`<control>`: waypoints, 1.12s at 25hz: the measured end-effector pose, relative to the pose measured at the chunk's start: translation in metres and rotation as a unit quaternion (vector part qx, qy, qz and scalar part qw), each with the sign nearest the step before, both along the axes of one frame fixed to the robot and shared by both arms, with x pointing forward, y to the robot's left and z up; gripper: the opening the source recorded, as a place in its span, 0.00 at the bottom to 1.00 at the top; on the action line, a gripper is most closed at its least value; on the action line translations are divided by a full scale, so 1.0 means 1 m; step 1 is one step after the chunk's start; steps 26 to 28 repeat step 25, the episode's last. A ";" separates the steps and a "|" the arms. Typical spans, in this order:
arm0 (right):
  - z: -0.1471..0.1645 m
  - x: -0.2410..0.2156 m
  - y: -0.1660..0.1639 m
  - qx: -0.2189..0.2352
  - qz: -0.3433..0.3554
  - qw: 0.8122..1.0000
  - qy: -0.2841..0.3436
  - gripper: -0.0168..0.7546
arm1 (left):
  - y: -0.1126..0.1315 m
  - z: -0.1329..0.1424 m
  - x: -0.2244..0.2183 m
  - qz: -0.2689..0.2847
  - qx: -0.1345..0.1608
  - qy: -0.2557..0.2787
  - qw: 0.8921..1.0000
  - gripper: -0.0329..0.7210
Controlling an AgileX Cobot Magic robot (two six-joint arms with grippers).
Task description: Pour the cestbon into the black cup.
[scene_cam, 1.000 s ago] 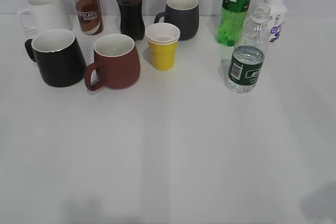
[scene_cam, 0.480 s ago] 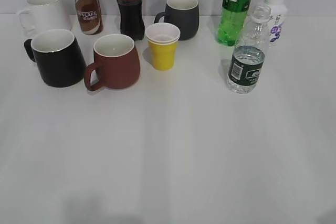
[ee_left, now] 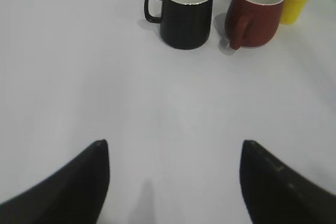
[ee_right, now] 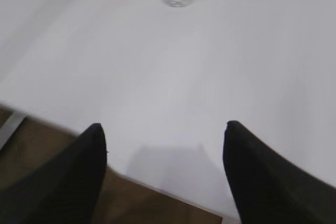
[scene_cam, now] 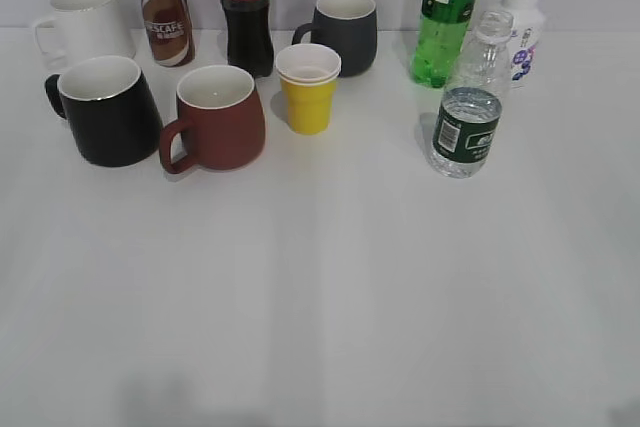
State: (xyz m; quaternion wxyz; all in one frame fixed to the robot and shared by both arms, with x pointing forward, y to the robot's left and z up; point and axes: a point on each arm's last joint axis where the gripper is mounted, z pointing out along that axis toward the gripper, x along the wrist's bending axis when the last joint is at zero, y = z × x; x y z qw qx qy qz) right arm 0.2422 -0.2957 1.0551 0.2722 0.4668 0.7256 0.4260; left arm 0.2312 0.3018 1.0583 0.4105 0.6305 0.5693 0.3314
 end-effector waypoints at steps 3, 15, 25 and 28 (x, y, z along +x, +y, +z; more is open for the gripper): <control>0.000 -0.003 -0.002 0.004 -0.090 0.996 -0.011 0.70 | 0.000 0.000 -0.001 0.014 -0.002 -0.004 1.000 0.82; 0.000 -0.010 -0.001 0.014 -0.179 0.983 -0.034 0.70 | -0.001 0.000 -0.002 0.056 -0.002 -0.005 0.998 0.82; 0.000 -0.010 -0.001 0.014 -0.179 0.983 -0.033 0.70 | -0.001 0.000 -0.002 0.065 -0.002 -0.005 0.998 0.82; 0.000 -0.010 -0.001 0.014 -0.179 0.983 -0.033 0.70 | -0.001 0.000 -0.002 0.065 -0.002 -0.005 0.998 0.82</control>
